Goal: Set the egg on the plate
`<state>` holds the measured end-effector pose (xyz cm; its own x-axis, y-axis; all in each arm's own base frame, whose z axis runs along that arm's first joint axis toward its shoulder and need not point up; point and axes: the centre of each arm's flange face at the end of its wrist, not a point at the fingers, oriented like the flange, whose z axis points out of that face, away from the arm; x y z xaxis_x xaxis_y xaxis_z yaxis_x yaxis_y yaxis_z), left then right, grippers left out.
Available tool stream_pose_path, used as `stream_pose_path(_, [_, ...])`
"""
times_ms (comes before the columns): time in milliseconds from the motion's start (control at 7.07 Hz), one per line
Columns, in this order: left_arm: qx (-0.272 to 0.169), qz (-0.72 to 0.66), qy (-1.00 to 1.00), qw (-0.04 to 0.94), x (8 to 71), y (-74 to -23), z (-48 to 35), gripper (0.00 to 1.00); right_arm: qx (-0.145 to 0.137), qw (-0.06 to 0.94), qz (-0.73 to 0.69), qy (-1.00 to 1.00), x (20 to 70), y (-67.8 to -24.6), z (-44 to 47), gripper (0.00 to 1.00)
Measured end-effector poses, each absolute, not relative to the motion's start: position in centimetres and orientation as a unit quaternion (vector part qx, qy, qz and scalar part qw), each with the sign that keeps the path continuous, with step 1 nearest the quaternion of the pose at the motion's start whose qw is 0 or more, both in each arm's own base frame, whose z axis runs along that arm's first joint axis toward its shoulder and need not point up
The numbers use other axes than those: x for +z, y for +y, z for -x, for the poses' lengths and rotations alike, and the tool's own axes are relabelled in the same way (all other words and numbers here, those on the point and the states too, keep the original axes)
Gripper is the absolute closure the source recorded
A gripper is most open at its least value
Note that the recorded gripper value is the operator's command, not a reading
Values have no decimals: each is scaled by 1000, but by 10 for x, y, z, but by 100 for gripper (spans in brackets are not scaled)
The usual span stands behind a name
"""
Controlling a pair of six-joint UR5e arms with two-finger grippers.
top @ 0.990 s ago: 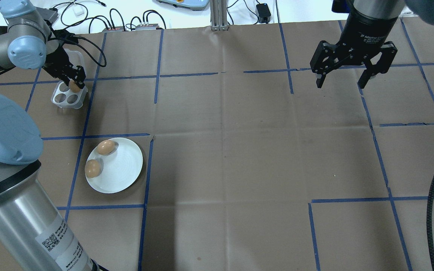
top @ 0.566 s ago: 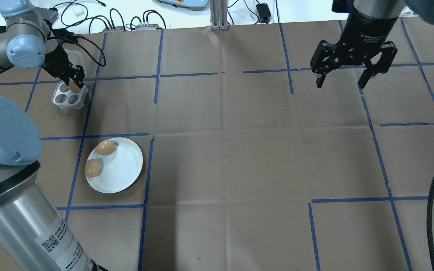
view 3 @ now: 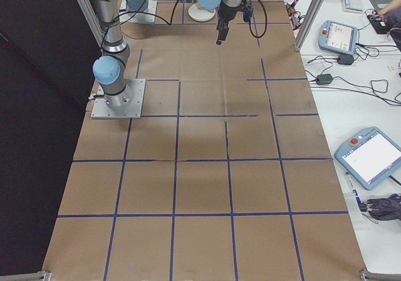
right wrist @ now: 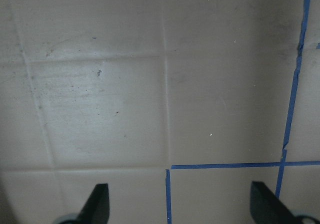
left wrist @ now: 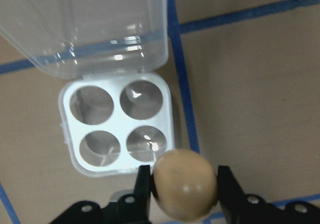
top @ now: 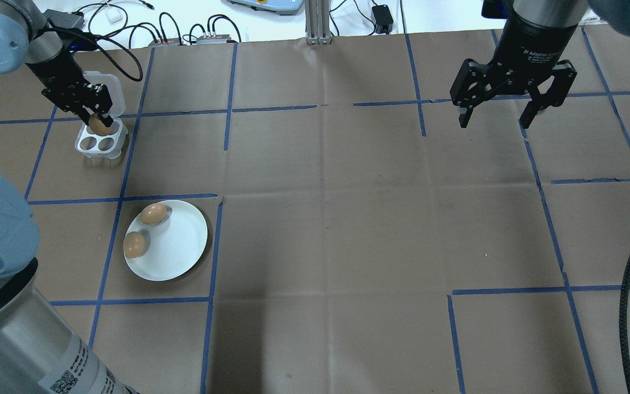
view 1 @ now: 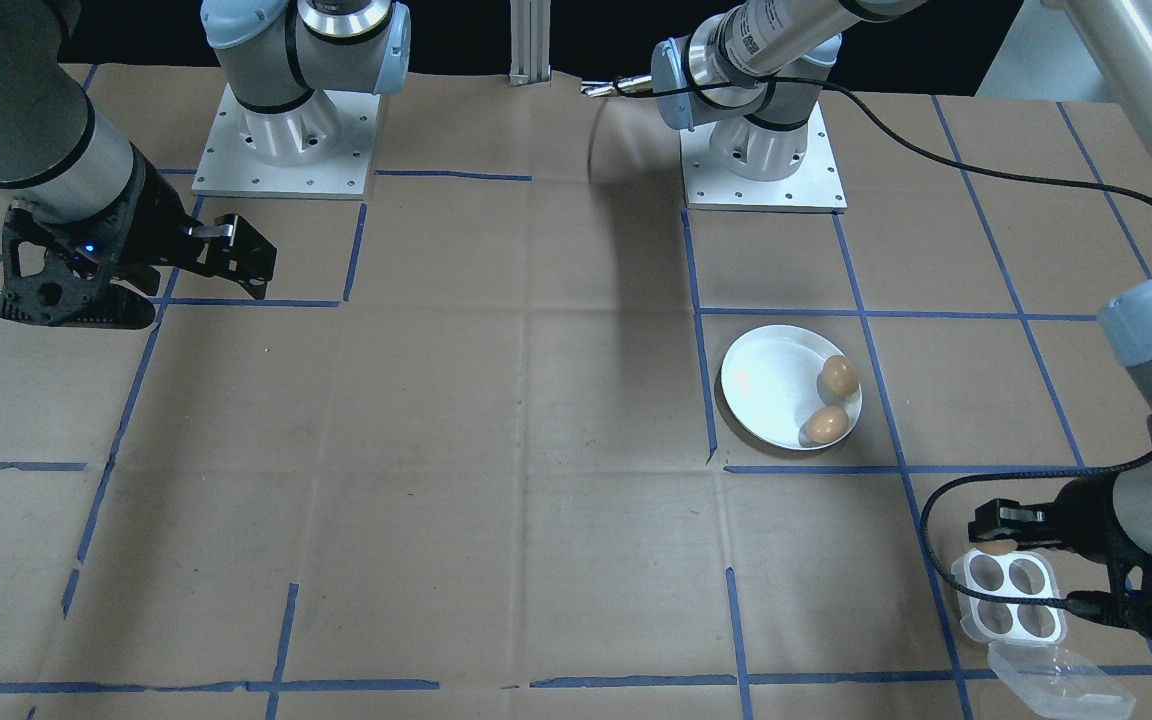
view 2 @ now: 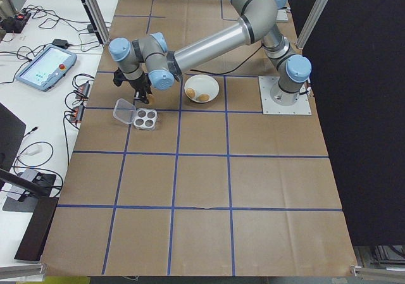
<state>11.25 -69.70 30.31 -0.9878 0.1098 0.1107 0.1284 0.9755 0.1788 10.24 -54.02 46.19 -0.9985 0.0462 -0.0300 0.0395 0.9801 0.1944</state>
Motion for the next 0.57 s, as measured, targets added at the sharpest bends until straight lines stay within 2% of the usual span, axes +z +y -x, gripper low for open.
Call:
stream_pose_path(283, [-143,0,-986,82,312,-645,-86,100,97,17,-22,995,462,-540,-102,0])
stream_pose_path(566, [-185,-58,-977,87,295,-571,-58,99,97,17,-22,995,462,-540,-102,0])
